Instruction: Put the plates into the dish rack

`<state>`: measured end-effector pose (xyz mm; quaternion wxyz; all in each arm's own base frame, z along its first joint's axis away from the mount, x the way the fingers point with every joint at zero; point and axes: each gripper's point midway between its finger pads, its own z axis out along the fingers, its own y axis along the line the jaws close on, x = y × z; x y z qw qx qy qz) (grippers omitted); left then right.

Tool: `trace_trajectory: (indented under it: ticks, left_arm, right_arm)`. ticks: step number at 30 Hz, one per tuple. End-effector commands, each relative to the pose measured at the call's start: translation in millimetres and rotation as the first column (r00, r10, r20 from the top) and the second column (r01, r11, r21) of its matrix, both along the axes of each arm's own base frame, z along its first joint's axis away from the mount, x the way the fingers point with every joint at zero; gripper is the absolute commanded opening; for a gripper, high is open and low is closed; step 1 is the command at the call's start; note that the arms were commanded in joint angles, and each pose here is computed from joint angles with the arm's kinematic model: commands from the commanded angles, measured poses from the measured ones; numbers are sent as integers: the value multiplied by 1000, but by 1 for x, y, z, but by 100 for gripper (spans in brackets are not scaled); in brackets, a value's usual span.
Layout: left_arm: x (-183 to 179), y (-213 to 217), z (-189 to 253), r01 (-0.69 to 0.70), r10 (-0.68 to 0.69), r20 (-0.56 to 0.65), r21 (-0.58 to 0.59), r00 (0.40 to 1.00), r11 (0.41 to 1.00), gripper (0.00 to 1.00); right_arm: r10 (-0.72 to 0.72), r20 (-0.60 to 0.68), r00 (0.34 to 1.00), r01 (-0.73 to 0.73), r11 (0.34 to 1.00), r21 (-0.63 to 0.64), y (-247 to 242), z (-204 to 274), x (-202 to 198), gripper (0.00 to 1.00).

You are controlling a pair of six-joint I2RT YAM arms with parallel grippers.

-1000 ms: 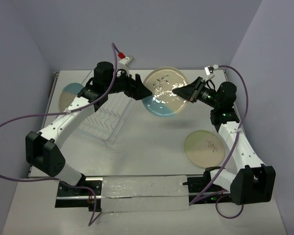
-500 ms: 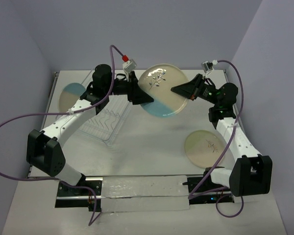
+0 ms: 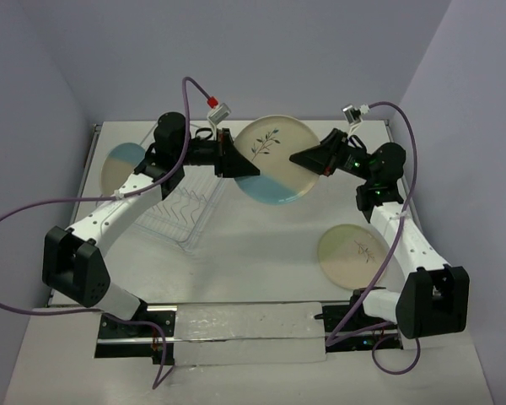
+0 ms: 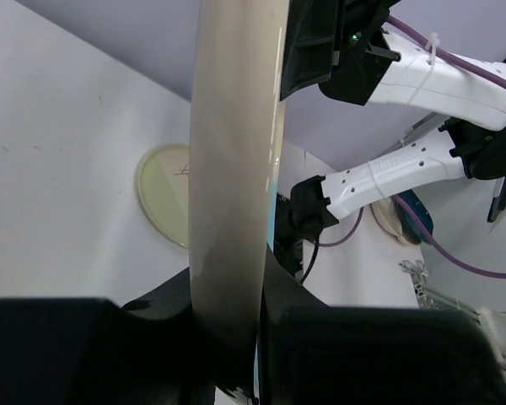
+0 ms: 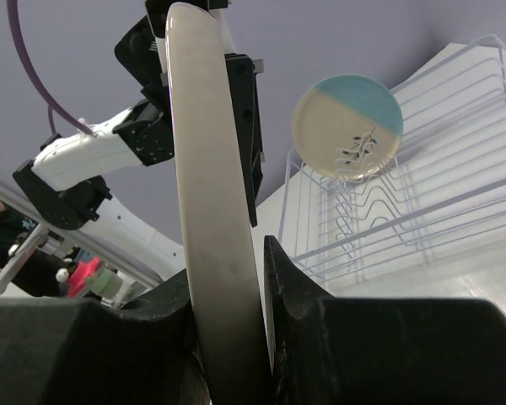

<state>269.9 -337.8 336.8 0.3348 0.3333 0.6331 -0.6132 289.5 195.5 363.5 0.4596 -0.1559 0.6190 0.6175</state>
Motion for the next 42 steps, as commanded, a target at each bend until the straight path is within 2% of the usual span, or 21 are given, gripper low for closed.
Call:
trace_trajectory:
  ticks: [1,2,3,4,6,8,12,15,19,21,28,32,37,40,42]
  left_arm:
    - [8,6,41,-128,147,227,-97,963,987,0]
    - [9,7,41,-150,169,225,-102,959,984,0]
    - [11,9,46,-173,194,232,-111,953,979,0]
    - [13,11,47,-194,217,238,-114,947,974,0]
    - [18,19,57,-271,297,256,-132,920,953,0]
    - [23,30,68,-353,382,276,-151,882,924,0]
    - [39,47,74,-491,506,283,-128,814,862,0]
    - [43,58,72,-555,564,279,-119,777,823,0]
    - [39,62,74,-569,583,271,-138,766,811,0]
    - [46,68,75,-613,624,247,-130,741,779,0]
    - [78,103,84,-799,784,278,-82,555,595,0]
    - [102,148,94,-915,854,393,-73,340,398,0]
    - [124,190,90,-954,804,541,-13,245,300,0]
    - [129,209,90,-964,712,676,-9,189,264,0]
    - [132,222,92,-970,679,719,-26,149,241,0]
  right_arm:
    - [-130,-5,991,130,991,4,-4,13,23,2]
    - [-142,-11,990,142,990,-8,-5,10,26,10]
    - [-156,-22,988,155,988,-19,-6,8,29,12]
    - [-166,-50,985,164,986,-35,-6,3,33,23]
    - [-176,-46,983,174,983,-59,-7,-2,39,37]
    - [-162,-69,984,156,984,-81,-5,-12,43,59]
    - [-169,-79,982,162,982,-94,-7,-17,47,73]
    - [-194,-74,978,185,976,-113,-11,-17,49,76]
    - [-238,-57,970,230,967,-113,-15,-12,52,78]
    - [-245,-60,968,236,964,-122,-16,-12,53,78]
    - [-315,-76,946,301,942,-149,-27,-19,62,79]
    - [-359,-56,932,346,924,-160,-37,-19,65,79]
    - [-365,-38,930,355,920,-166,-47,-18,67,79]
    - [-372,-34,928,361,916,-175,-50,-20,70,79]
    - [-391,-39,920,378,908,-180,-59,-22,75,79]
